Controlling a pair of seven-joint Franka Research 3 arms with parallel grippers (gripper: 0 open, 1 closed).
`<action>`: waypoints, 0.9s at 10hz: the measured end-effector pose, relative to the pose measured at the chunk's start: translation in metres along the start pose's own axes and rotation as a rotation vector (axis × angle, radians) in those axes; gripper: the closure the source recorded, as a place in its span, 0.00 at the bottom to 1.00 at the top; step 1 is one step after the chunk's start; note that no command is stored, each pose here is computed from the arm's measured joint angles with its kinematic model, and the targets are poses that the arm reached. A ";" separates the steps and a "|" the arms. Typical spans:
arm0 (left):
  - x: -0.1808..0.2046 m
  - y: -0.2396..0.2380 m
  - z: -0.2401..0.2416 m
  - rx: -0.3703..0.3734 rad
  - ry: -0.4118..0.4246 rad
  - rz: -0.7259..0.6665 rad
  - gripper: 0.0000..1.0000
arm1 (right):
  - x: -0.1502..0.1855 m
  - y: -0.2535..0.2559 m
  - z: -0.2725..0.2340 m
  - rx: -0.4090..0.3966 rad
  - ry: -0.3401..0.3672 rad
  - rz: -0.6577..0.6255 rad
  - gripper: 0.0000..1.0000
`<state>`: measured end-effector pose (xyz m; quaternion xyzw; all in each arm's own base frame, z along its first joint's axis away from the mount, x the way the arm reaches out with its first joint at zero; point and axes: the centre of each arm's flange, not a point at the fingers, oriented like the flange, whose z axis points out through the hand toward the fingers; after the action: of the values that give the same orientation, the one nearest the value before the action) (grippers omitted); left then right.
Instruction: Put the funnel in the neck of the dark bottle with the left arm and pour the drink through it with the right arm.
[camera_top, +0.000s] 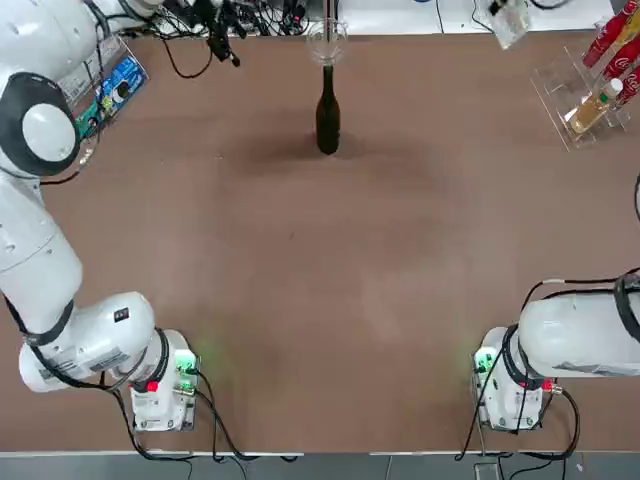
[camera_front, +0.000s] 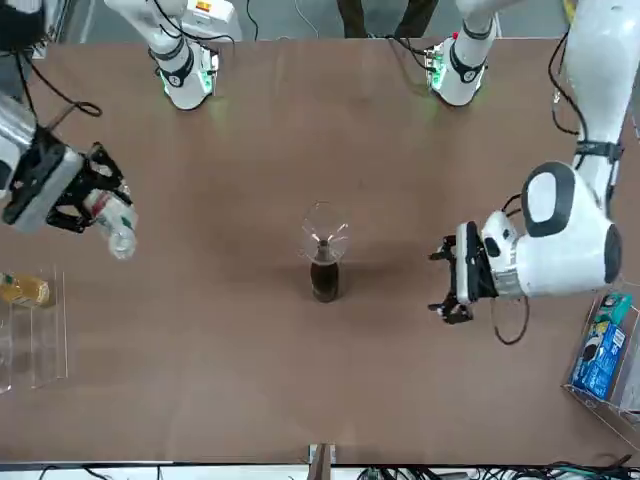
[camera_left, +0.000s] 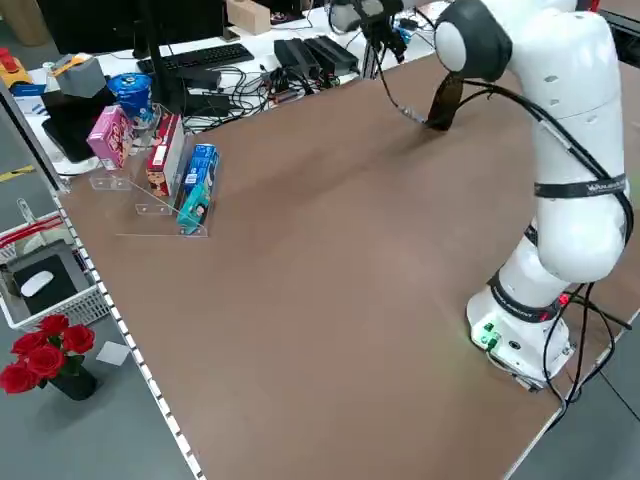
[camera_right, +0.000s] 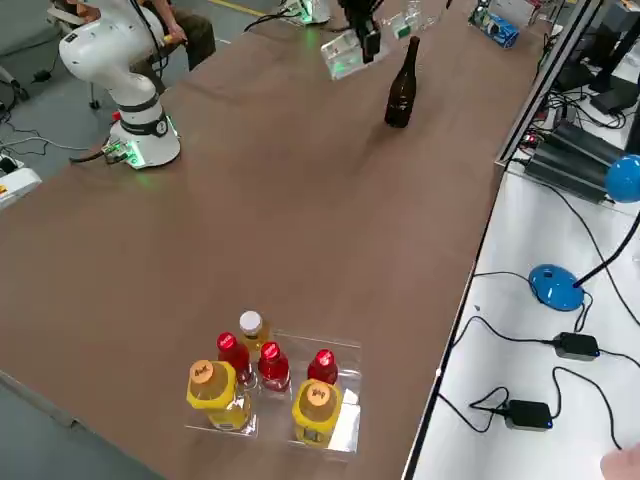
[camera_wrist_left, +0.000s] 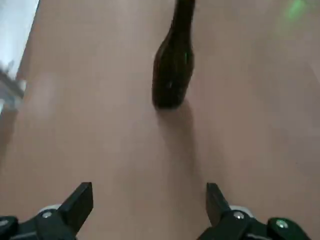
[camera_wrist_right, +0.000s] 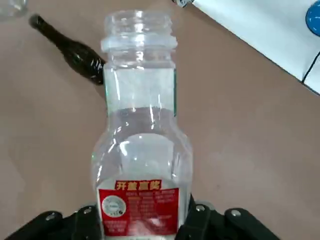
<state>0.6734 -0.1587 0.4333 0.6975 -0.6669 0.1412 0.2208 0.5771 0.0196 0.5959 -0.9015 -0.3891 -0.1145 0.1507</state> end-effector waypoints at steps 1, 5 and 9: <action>0.001 0.009 -0.021 0.018 -0.068 -0.114 0.00 | -0.024 0.018 0.000 0.014 0.028 -0.052 0.47; 0.023 0.044 -0.094 0.161 -0.160 -0.604 0.00 | -0.110 0.070 0.042 0.079 0.265 -0.312 0.47; 0.054 0.085 -0.130 0.248 -0.183 -1.126 0.00 | -0.183 0.082 0.107 0.089 0.520 -0.529 0.47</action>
<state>0.6059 -0.1421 0.5816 0.9746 -0.1881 0.0183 0.1199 0.5238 -0.1174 0.4227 -0.7031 -0.5618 -0.3577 0.2491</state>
